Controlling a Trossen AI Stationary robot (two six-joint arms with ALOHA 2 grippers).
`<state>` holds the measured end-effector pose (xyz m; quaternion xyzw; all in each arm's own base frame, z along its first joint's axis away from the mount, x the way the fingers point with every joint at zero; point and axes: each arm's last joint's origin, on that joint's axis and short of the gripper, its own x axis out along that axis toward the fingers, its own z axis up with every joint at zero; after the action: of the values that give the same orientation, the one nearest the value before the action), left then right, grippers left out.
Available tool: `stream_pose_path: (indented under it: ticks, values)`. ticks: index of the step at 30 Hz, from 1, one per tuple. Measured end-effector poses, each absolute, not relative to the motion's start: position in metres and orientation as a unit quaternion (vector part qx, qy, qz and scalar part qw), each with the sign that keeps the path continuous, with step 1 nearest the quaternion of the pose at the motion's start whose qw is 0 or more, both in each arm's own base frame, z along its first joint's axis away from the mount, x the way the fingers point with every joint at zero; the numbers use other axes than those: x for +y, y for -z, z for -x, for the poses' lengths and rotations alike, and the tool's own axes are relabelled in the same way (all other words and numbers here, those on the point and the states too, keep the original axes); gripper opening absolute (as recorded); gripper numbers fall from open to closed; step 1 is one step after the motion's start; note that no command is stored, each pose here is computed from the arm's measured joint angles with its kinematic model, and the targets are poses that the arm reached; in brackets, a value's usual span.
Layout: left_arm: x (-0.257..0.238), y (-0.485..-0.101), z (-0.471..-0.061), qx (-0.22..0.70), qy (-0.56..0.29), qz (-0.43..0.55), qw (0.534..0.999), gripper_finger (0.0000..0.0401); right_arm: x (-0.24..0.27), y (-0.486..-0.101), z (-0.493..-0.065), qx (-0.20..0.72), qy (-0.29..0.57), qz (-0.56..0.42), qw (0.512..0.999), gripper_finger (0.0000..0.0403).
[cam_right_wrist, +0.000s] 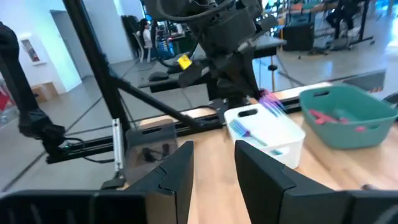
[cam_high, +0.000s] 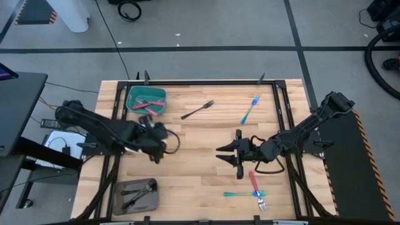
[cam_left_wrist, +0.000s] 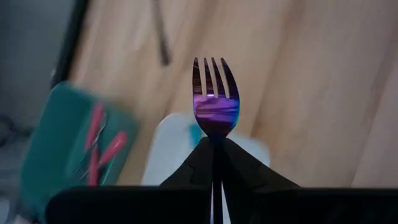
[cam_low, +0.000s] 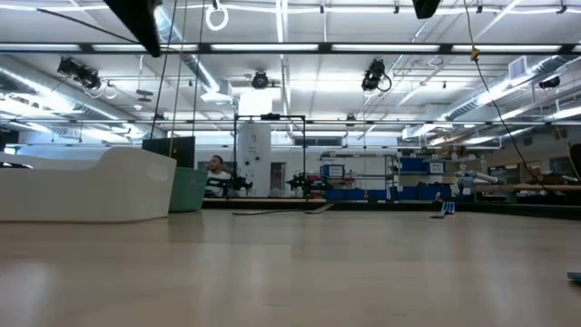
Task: Sort silverware by color (type)
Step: Put the blue fork into the white bin
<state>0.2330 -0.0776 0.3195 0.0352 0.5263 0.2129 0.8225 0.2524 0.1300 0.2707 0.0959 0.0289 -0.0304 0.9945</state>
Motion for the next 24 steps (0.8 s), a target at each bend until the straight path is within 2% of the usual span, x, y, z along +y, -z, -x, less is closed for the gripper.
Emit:
stream_pose_path:
  ticks: [7,16,20,24]
  values:
    - [-0.067,-0.320,-0.192,0.519,-0.230,-0.010,0.823,0.0022,0.115,-0.283,-0.251,0.009,0.050,-0.057,0.997,0.0125]
    - [-0.043,-0.259,-0.150,0.519,-0.232,-0.001,0.823,0.0023,0.095,-0.292,-0.251,-0.003,0.115,-0.016,0.993,0.0125]
    - [-0.032,-0.230,-0.144,0.531,-0.214,-0.003,0.820,0.0023,0.086,-0.294,-0.252,-0.007,0.142,-0.008,0.990,0.0125]
    - [-0.025,-0.216,-0.150,0.520,-0.172,0.008,0.837,0.0023,0.078,-0.296,-0.253,-0.010,0.159,-0.005,0.987,0.0125]
